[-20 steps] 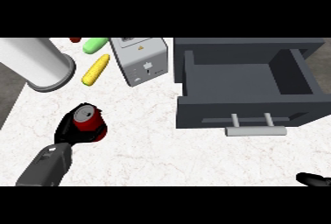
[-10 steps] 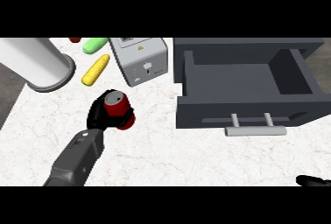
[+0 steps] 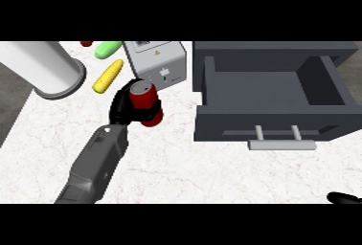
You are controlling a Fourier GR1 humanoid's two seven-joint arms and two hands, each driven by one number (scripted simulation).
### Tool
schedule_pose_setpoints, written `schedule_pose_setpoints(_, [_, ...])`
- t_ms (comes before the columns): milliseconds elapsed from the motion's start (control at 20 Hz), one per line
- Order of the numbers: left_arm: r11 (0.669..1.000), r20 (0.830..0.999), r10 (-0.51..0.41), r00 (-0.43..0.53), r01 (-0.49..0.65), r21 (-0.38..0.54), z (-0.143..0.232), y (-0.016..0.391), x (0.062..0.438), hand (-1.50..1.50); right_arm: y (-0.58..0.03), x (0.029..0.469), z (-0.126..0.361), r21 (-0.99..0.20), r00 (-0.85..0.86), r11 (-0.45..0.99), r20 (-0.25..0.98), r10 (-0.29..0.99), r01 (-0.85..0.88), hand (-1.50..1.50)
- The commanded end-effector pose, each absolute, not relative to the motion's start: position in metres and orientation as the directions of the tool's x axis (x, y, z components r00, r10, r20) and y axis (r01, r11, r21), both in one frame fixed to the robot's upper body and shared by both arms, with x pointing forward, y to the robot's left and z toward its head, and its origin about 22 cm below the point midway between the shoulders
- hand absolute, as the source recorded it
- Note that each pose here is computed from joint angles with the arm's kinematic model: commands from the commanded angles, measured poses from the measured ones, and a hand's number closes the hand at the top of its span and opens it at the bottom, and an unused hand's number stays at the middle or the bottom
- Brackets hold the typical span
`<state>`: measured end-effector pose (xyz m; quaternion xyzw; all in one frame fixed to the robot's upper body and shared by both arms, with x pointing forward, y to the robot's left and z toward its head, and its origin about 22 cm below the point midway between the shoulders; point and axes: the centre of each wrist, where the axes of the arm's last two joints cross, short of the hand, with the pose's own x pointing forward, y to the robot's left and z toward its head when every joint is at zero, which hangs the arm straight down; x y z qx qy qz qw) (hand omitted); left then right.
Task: Pick up the can, place it into the drawer and close the drawer
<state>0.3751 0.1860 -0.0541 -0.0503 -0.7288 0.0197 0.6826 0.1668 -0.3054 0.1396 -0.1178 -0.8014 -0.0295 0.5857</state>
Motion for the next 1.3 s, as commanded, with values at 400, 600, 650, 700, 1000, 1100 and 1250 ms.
schedule_pose_setpoints(400, [0.984,0.99,0.09,-0.109,0.166,-0.071,0.063,0.134,0.402,1.5,-0.294,0.159,0.154,-0.092,-0.281,0.965,0.946,0.162,0.245,-1.5])
schedule_pose_setpoints(600, [0.982,0.986,0.086,-0.14,0.176,-0.061,0.119,0.098,0.402,1.5,-0.309,0.156,0.162,-0.104,-0.291,0.969,0.942,0.168,0.224,-1.5])
schedule_pose_setpoints(650, [0.983,0.987,0.083,-0.134,0.172,-0.059,0.129,0.087,0.413,1.5,-0.301,0.16,0.154,-0.089,-0.298,0.971,0.942,0.154,0.221,-1.5])
schedule_pose_setpoints(700, [0.983,0.985,0.072,-0.156,0.178,-0.044,0.144,0.083,0.411,1.5,-0.302,0.181,0.149,-0.103,-0.291,0.967,0.941,0.171,0.235,-1.5])
schedule_pose_setpoints(1000, [0.979,0.988,0.028,-0.154,0.202,0.004,0.189,0.059,0.418,1.5,-0.298,0.17,0.163,-0.093,-0.305,0.967,0.938,0.165,0.237,-1.5])
schedule_pose_setpoints(1100, [0.982,0.99,0.01,-0.142,0.186,0.017,0.192,0.043,0.419,1.5,-0.293,0.173,0.155,-0.099,-0.305,0.971,0.938,0.164,0.216,-1.5])
schedule_pose_setpoints(1250, [0.982,0.99,-0.007,-0.138,0.187,0.033,0.219,0.022,0.419,1.5,-0.31,0.184,0.147,-0.088,-0.308,0.971,0.939,0.156,0.224,-1.5])
